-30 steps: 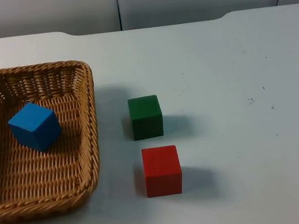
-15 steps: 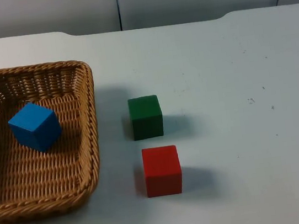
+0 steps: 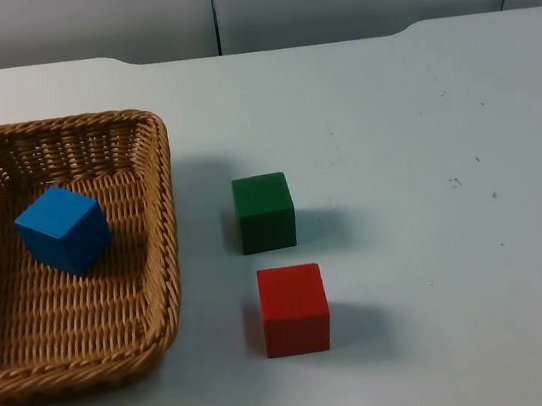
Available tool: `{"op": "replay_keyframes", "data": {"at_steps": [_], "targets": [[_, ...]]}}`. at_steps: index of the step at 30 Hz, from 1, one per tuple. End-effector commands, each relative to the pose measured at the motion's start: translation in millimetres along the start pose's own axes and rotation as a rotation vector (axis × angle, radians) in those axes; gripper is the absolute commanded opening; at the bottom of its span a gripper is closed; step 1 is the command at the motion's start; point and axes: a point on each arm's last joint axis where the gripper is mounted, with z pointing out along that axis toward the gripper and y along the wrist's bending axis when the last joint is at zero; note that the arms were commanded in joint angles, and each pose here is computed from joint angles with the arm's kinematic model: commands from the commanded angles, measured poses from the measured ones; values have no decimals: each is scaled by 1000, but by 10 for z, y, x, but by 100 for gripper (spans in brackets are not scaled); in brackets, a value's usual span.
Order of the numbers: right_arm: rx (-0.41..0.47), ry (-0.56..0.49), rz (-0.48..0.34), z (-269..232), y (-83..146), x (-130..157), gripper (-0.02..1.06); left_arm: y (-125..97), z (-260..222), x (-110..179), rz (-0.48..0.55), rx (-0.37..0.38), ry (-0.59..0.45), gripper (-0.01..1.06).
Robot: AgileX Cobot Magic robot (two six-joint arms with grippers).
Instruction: Pick up the basket with the left hand and place the blue cube into the basket with the right hand.
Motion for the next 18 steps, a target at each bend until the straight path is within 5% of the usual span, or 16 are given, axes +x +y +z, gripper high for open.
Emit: {"op": "replay_keyframes", "data": {"at_steps": [1, 11, 14, 18], "targets": [[9, -5, 2, -118, -9, 57, 73, 2, 4, 8, -16, 1, -2, 93], [74, -19, 70, -671, -66, 383, 73, 11, 4, 8, -21, -9, -2, 94], [79, -28, 99, -820, -65, 505, 73, 11, 4, 8, -21, -9, -2, 105], [83, -41, 129, -934, -63, 609, 73, 11, 4, 8, -21, -9, -2, 105]]}}
